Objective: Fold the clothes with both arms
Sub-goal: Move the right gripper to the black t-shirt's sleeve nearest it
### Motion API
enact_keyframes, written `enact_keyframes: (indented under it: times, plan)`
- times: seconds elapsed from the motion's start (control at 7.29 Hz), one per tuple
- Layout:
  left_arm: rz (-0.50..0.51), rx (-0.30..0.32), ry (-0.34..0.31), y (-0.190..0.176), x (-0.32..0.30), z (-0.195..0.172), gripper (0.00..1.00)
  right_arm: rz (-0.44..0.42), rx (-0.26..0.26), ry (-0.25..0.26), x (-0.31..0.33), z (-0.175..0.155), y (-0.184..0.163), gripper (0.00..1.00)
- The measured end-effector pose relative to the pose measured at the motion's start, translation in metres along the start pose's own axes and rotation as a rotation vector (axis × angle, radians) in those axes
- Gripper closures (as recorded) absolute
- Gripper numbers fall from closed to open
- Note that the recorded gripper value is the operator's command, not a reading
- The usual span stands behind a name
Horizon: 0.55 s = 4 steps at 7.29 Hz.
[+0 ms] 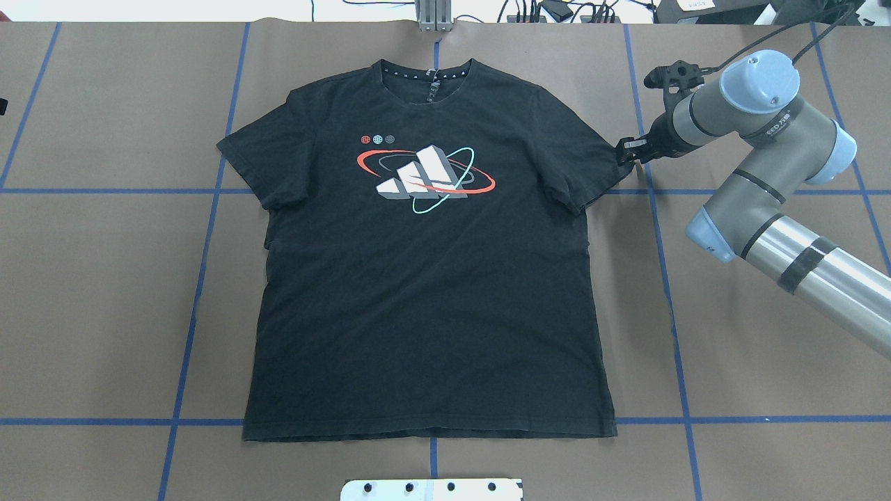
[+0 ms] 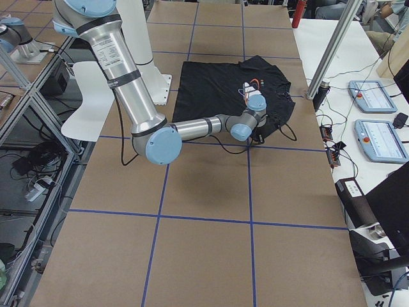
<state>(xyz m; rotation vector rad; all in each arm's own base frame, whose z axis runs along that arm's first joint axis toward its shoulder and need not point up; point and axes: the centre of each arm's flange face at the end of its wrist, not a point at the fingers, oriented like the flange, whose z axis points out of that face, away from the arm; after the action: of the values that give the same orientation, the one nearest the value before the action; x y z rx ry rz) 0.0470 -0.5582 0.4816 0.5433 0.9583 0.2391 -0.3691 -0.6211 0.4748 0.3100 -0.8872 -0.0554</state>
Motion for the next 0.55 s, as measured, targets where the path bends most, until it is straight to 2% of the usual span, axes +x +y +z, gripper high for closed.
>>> enact_keyframes:
  times: [0.14, 0.27, 0.55]
  plan:
    - [0.001, 0.000, 0.000, 0.0000, 0.0001, -0.0001, 0.00, -0.008, 0.000, 0.000, -0.0002, 0.0001, 0.0001, 0.78]
    - [0.002, 0.001, 0.000, -0.0002, 0.0004, -0.0003, 0.00, -0.013, -0.001, 0.000, 0.0000, 0.0003, 0.0004, 1.00]
    - [0.003, 0.002, 0.001, -0.0003, 0.0006, -0.0004, 0.00, -0.016, 0.000, 0.000, -0.0001, 0.0002, 0.0002, 1.00]
